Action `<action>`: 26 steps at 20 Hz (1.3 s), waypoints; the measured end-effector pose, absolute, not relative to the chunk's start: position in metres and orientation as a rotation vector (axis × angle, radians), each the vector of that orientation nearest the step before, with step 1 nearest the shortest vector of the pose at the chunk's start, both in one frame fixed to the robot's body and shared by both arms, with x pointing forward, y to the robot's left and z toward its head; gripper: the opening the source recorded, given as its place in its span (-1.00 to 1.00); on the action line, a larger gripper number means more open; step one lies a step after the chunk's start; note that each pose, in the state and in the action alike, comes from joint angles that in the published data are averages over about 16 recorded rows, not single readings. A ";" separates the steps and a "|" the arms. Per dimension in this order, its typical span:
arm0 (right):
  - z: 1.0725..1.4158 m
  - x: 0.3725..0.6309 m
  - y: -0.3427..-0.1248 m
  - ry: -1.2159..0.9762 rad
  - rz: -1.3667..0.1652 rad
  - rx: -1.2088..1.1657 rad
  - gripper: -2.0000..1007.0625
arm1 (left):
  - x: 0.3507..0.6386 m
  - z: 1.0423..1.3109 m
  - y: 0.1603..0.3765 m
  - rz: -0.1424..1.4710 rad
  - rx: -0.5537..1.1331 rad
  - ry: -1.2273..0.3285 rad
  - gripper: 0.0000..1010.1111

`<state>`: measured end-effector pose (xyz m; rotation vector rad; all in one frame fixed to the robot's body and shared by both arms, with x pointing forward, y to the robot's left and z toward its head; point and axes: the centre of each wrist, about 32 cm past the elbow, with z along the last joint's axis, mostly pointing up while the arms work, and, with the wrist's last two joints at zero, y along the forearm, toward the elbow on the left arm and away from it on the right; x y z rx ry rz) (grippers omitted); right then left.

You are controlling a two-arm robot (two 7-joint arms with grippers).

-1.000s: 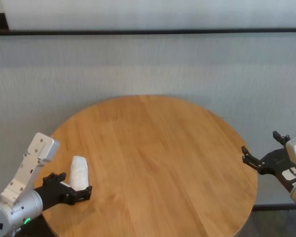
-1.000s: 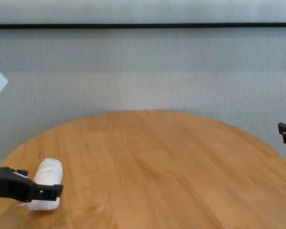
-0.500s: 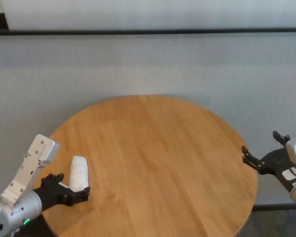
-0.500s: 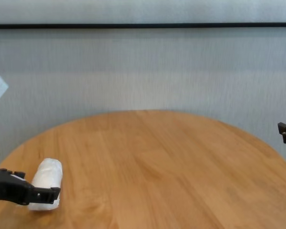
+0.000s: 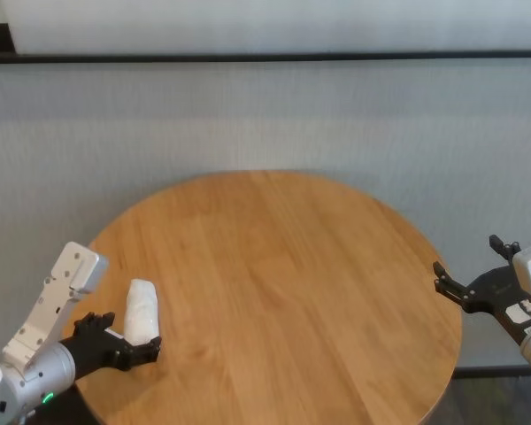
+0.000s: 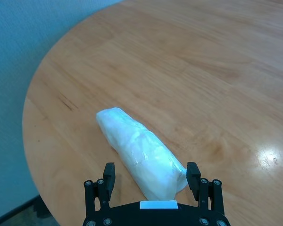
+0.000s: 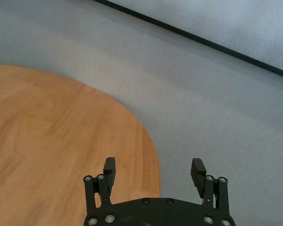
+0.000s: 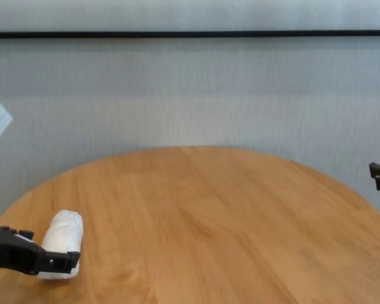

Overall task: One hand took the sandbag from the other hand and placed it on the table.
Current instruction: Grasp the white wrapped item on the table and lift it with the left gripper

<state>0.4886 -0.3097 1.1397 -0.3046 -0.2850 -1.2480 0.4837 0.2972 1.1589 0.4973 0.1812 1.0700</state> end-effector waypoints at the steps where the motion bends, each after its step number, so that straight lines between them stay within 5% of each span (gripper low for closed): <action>1: 1.140 0.489 -0.310 -0.285 -1.248 -0.305 1.00 | 0.484 1.158 0.297 1.070 0.498 0.181 0.98; 26: 1.140 0.489 -0.310 -0.285 -1.248 -0.305 1.00 | 0.492 1.151 0.296 1.076 0.525 0.157 0.98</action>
